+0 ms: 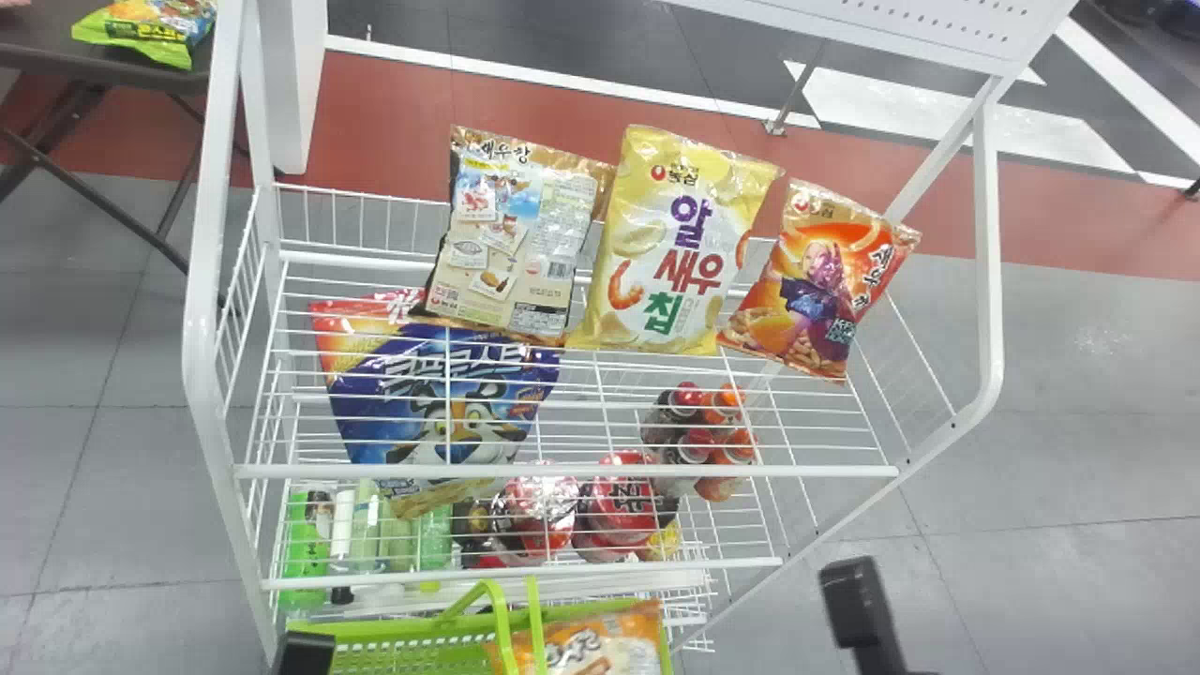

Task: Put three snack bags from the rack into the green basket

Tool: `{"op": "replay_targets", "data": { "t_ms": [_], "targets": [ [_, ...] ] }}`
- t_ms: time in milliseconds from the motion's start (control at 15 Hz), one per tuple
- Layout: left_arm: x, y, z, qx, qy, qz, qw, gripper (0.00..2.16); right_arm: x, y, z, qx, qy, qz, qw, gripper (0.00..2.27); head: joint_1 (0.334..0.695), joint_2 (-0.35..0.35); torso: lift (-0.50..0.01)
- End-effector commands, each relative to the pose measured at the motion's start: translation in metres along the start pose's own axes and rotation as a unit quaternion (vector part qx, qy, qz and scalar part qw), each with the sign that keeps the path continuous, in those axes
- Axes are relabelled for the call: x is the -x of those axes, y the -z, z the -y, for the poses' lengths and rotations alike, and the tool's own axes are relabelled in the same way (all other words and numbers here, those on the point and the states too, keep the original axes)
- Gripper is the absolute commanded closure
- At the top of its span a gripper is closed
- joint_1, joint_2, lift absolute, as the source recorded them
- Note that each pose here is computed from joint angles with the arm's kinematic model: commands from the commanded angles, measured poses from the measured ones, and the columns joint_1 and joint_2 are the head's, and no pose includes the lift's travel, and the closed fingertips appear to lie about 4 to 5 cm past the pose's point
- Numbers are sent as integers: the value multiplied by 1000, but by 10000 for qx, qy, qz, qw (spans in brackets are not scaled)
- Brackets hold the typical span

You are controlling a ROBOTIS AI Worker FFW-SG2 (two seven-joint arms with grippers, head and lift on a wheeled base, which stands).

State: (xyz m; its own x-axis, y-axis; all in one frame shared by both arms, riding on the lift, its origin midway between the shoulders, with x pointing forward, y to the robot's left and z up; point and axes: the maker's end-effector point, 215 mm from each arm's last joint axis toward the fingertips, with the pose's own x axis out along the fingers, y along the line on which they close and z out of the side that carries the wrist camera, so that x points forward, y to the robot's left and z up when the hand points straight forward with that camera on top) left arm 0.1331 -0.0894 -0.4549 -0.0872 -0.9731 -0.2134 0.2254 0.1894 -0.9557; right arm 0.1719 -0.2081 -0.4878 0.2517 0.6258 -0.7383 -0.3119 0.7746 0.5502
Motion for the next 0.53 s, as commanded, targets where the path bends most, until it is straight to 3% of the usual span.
{"op": "replay_targets", "data": {
  "t_ms": [0, 467],
  "targets": [
    [-4, 2, 2, -17, 7, -37, 10000, 1487, -31, 6, -9, 220, -85, -108, 9997, 2243, 695, -350, 0],
    [-8, 7, 4, -17, 11, -120, 9999, 1487, -114, 13, 7, 826, 229, -215, 9961, 2243, 695, -350, 0]
  ]
}}
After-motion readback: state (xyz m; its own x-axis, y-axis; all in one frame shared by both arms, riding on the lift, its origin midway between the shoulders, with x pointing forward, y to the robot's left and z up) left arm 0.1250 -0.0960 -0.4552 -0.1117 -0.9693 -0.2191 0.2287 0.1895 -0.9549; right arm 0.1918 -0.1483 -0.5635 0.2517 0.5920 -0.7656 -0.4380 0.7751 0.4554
